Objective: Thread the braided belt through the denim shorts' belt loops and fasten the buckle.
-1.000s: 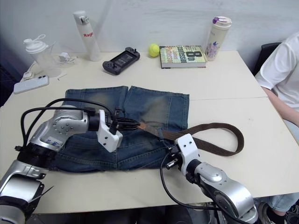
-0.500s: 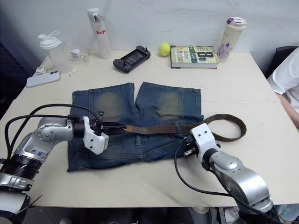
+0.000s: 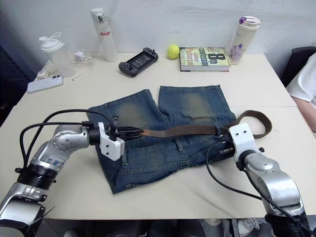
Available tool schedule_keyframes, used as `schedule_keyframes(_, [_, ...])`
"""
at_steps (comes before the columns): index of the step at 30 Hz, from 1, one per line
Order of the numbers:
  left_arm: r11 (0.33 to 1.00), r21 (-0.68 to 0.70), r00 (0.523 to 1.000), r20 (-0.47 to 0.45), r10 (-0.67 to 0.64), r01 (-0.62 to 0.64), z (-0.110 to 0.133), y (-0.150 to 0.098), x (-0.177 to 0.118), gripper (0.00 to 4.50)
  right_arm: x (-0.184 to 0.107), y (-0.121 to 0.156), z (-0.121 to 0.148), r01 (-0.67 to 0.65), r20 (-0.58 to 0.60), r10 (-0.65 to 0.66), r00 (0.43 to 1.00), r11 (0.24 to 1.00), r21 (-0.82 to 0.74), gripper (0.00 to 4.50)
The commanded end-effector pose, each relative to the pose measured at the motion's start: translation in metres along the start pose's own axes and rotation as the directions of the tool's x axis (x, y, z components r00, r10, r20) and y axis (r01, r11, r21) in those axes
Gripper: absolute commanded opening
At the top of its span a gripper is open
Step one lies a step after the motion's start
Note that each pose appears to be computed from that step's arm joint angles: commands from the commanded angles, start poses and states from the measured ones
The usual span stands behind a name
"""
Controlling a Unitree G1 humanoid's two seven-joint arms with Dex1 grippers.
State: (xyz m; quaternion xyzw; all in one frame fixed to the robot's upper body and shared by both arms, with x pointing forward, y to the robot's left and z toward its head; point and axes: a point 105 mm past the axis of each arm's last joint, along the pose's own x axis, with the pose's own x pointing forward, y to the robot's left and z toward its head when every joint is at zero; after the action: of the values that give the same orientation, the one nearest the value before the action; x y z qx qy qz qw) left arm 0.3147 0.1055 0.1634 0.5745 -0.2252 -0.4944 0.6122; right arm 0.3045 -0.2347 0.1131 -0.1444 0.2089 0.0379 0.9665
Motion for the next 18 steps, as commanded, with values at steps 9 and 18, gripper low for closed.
schedule_keyframes(9, [0.992, 0.067, 0.993, 0.049, 0.104, -0.107, 0.015, 0.023, 0.008, 0.00, -0.060, 0.007, 0.080, -0.416, 0.318, 0.331, 0.889, 0.872, 0.257, 3.41])
schedule_keyframes(18, [0.963, 0.098, 0.966, 0.086, 0.244, -0.252, 0.024, 0.041, 0.011, 0.00, -0.094, 0.116, 0.089, -0.758, 0.546, 0.581, 0.603, 0.204, 0.619, 3.41])
